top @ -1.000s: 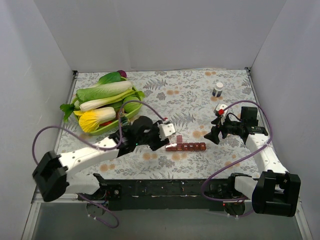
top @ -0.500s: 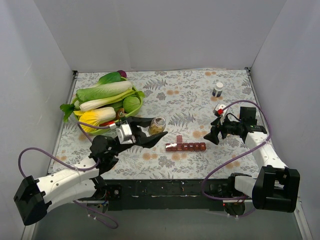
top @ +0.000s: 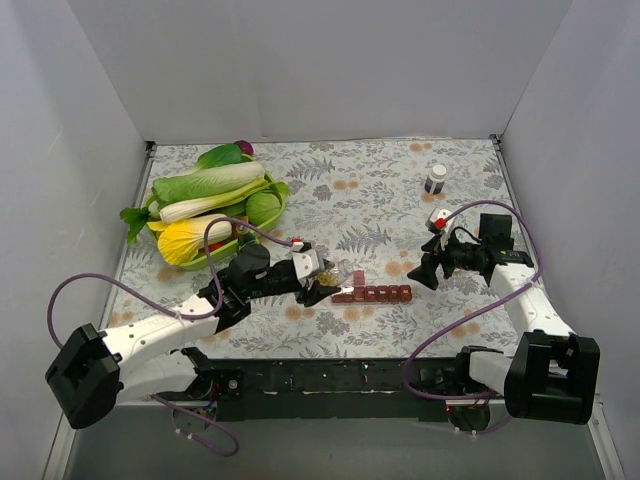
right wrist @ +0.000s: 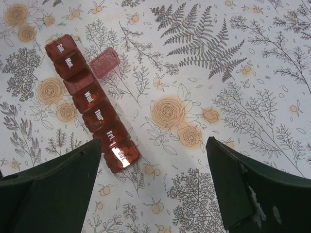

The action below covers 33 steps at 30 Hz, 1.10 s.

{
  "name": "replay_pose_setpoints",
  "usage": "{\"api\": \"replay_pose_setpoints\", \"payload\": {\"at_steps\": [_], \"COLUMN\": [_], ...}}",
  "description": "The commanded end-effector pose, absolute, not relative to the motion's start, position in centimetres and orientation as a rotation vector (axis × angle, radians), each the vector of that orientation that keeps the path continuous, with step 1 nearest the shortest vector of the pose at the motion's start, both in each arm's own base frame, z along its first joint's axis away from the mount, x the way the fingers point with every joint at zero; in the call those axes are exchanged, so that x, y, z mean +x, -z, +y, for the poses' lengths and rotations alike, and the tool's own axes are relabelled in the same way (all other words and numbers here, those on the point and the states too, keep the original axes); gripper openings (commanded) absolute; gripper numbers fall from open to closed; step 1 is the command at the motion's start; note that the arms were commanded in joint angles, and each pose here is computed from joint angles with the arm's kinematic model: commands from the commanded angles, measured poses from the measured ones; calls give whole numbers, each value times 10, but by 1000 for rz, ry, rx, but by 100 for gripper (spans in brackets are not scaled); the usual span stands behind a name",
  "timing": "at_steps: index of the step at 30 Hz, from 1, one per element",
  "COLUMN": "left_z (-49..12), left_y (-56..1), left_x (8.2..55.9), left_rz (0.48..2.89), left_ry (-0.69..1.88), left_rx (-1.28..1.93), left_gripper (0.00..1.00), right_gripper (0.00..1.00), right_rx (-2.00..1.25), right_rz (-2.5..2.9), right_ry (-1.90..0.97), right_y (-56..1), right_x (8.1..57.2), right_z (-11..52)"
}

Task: Sort the pills into containers

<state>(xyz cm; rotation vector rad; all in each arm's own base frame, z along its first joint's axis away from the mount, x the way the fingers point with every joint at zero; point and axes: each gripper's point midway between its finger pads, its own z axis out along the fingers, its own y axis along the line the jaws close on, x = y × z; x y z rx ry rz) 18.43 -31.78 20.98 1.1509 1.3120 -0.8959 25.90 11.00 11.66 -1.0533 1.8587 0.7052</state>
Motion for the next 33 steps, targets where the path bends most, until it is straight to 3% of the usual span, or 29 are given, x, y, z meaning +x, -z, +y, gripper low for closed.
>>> {"api": "replay_pose_setpoints", "payload": {"at_steps": [1,8,33], "left_z": [-315,-320,-328], "left_y": [-165,-127,-79], "left_x": [183,191,210], "left_rz": [1417,1527,1738], "left_ry": [863,826,653], "left_rx": [1338,1487,1767], "left_gripper": [0,0,0], "right_gripper": [96,96,96], "right_rx": [-1066,-1066,-1065], "right_rz": [1831,1841,1836], "right_ry": [-695,-688,-688], "right_y": [-127,-127,-131], "right_x": [265,265,265], "right_z": [109,108,108]}}
